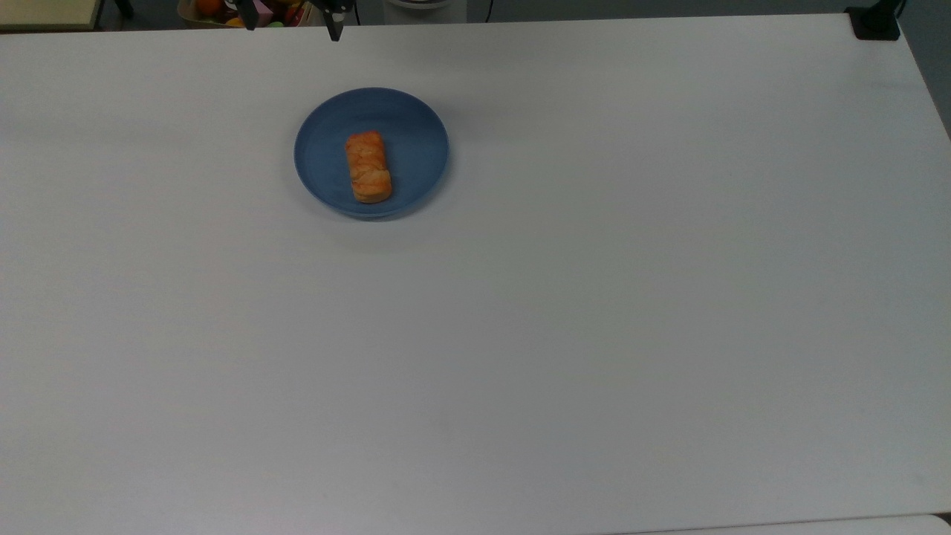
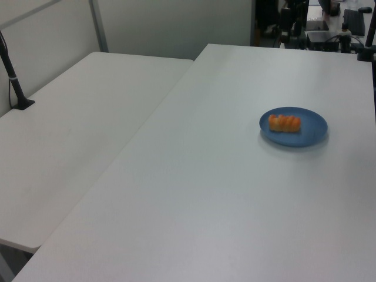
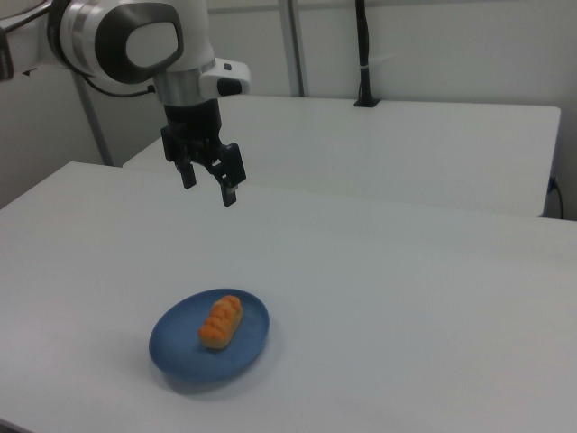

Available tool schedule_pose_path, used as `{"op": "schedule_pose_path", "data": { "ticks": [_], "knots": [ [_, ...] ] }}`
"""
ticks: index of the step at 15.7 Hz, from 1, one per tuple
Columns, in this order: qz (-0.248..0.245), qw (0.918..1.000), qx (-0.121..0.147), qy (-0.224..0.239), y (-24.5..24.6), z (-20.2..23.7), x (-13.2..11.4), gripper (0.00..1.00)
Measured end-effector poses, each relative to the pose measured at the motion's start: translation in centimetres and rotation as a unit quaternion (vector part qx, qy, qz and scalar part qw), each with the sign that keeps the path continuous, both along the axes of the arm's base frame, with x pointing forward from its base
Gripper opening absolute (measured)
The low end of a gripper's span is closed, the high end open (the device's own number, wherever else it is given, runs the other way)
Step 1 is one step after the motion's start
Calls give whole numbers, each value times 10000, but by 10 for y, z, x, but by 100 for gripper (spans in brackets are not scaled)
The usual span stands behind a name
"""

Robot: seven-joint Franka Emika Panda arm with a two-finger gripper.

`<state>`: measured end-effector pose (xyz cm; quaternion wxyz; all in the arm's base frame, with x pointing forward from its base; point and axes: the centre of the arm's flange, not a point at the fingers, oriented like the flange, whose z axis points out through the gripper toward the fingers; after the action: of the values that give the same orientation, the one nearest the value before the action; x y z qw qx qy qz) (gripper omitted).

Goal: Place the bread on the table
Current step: 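Move the gripper down over the orange bread roll on the blue plate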

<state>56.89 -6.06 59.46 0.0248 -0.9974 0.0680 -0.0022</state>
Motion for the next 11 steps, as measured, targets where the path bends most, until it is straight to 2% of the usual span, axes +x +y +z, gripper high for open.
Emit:
{"op": "schedule_pose_path", "data": {
  "ticks": [11],
  "knots": [
    [-16,10000,5,-36,-2,12,-2,100]
  ]
}}
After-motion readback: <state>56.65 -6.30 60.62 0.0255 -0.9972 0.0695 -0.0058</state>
